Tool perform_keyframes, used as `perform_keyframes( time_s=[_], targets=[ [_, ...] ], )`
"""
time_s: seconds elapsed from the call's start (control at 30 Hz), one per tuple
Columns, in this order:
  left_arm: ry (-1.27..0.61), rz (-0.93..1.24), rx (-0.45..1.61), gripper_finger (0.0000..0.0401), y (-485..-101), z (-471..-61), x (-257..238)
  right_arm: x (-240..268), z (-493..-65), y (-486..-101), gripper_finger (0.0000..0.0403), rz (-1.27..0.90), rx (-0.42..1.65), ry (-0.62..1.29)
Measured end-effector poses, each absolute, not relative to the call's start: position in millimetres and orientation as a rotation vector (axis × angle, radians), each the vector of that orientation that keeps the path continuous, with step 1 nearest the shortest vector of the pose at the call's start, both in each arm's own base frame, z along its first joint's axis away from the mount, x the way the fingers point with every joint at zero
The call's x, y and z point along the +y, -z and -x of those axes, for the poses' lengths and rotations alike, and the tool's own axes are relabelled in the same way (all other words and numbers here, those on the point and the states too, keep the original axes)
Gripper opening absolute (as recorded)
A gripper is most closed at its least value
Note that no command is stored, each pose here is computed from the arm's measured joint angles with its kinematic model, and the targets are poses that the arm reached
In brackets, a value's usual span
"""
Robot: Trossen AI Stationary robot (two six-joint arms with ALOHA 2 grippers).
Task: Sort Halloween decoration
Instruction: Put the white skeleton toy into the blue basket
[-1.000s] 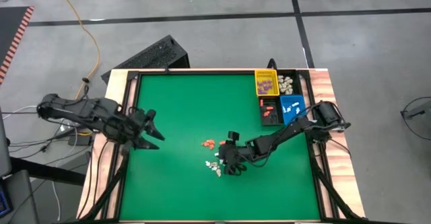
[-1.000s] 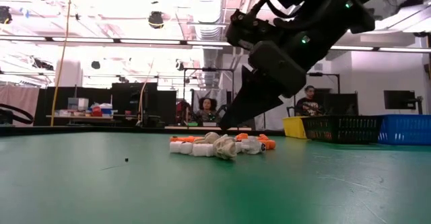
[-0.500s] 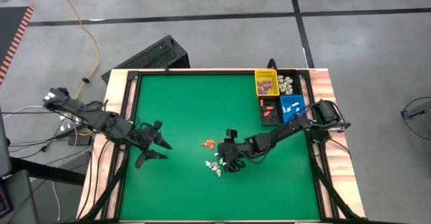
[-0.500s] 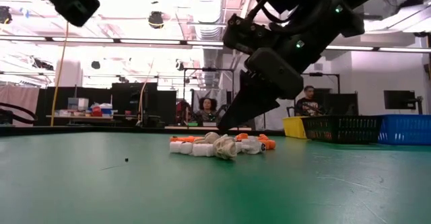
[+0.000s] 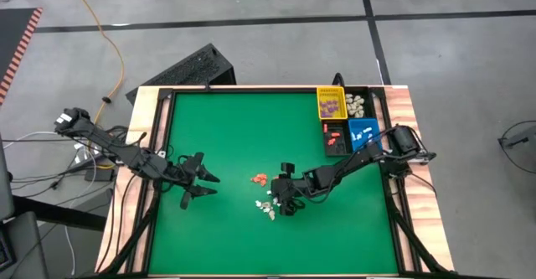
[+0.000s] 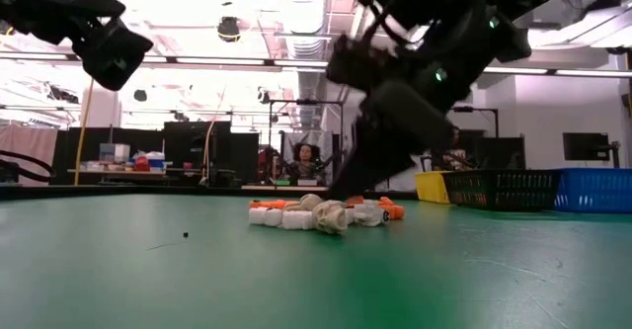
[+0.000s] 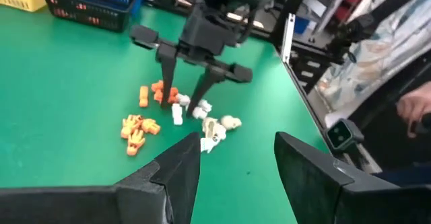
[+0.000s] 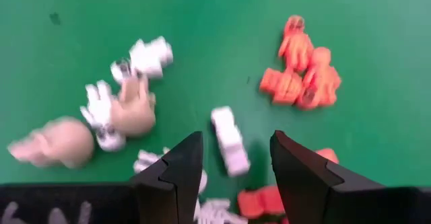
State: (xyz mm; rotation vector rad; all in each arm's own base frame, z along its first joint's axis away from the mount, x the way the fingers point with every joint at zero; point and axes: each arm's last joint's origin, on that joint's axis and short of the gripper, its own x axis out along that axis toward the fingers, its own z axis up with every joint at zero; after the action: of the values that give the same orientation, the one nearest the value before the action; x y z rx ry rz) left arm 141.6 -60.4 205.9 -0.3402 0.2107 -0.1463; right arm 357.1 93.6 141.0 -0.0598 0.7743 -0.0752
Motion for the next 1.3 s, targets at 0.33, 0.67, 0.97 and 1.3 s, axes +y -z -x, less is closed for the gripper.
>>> perform_keyframes(
  time_s=[0.33,0.67,0.97,1.3],
  targets=[
    [0.129,0.345,0.201,0.0181,-203,-141,-60,97,-369,-131,0.0169,0.068,0.788,0.091],
    [0.112,0.343,0.198,0.0181,-203,-141,-59,97,-368,-137,0.0034,0.101,0.875,0.096],
    [0.111,0.351,0.198,0.0181,-203,-141,-59,99,-374,-149,0.0026,0.092,0.846,0.111],
    [0.068,0.424,0.054,0.0181,-216,-143,-57,77,-372,-212,0.0026,0.036,0.634,0.516]
  ],
)
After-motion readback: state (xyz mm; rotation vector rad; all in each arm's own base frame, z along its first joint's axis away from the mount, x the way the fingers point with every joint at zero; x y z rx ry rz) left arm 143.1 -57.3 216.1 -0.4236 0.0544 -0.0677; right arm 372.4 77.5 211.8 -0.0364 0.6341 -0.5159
